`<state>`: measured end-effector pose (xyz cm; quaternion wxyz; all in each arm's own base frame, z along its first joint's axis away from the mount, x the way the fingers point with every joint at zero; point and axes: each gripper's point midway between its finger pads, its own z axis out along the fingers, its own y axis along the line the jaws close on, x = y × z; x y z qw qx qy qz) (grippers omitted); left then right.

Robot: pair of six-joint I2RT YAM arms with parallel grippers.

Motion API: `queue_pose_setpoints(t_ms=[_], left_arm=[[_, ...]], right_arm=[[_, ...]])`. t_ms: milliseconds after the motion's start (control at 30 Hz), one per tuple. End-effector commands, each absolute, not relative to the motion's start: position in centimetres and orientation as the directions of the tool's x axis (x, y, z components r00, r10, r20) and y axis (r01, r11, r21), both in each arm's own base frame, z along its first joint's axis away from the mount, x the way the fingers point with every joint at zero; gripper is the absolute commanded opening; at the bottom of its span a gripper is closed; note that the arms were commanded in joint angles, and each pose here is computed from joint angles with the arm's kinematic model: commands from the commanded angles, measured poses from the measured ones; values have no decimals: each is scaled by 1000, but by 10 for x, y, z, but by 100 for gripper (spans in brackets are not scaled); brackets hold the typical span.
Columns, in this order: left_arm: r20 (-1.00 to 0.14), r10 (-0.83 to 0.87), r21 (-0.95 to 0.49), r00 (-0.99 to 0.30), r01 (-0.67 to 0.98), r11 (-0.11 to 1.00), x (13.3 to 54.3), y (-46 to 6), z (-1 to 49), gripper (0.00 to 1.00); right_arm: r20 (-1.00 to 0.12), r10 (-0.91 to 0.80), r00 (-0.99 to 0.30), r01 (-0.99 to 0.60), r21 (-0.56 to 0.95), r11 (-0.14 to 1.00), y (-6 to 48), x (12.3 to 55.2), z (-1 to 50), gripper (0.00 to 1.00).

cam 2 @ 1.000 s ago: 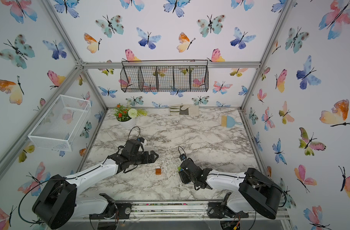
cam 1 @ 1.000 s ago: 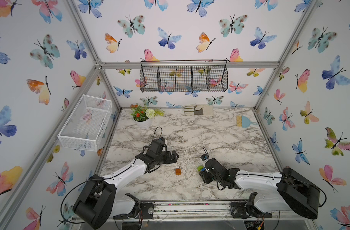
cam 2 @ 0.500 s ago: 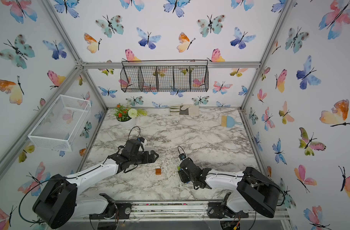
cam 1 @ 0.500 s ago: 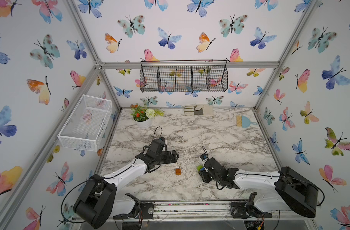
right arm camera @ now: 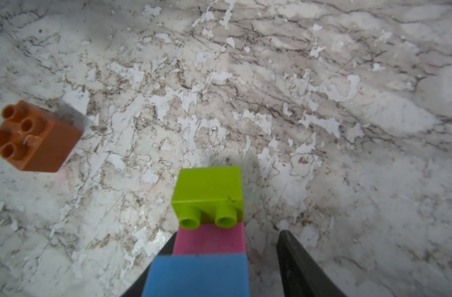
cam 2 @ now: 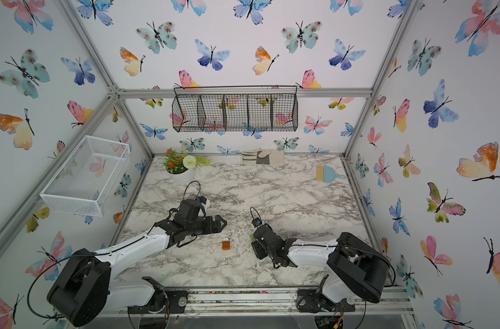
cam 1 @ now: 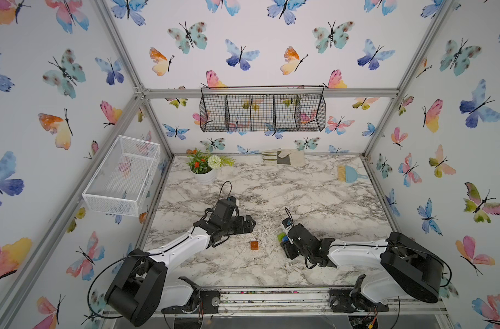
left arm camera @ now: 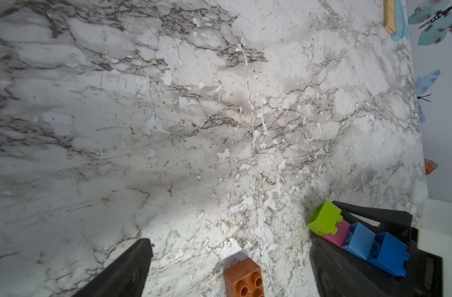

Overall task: Assemble the letter y with lego
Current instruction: Pick up the lego brick from the center of the board.

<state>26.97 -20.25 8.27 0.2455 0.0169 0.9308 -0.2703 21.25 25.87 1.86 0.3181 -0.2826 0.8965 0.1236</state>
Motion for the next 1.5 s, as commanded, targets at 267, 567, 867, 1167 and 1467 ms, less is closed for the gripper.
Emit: queue_pose_setpoints(t_ms=[267, 567, 867, 1167, 1467], left_arm=[[-446, -113, -507, -888, 146, 850, 271, -203, 74, 97], [-448, -119, -513, -886, 145, 846, 270, -203, 76, 97], [-445, -119, -517, -888, 146, 844, 272, -205, 74, 97], [-450, -120, -512, -885, 146, 846, 273, -204, 76, 97], [-452, -118, -509, -884, 147, 848, 274, -204, 77, 97]], right_arm=[[-730, -358, -583, -595, 83, 800, 290, 232, 35, 62], [-747, -312, -587, -558, 95, 824, 284, 234, 37, 62], [-767, -267, -584, -548, 130, 826, 282, 232, 40, 61], [-765, -249, -594, -545, 156, 824, 285, 232, 33, 61], [-758, -246, -604, -535, 157, 830, 284, 232, 28, 60]])
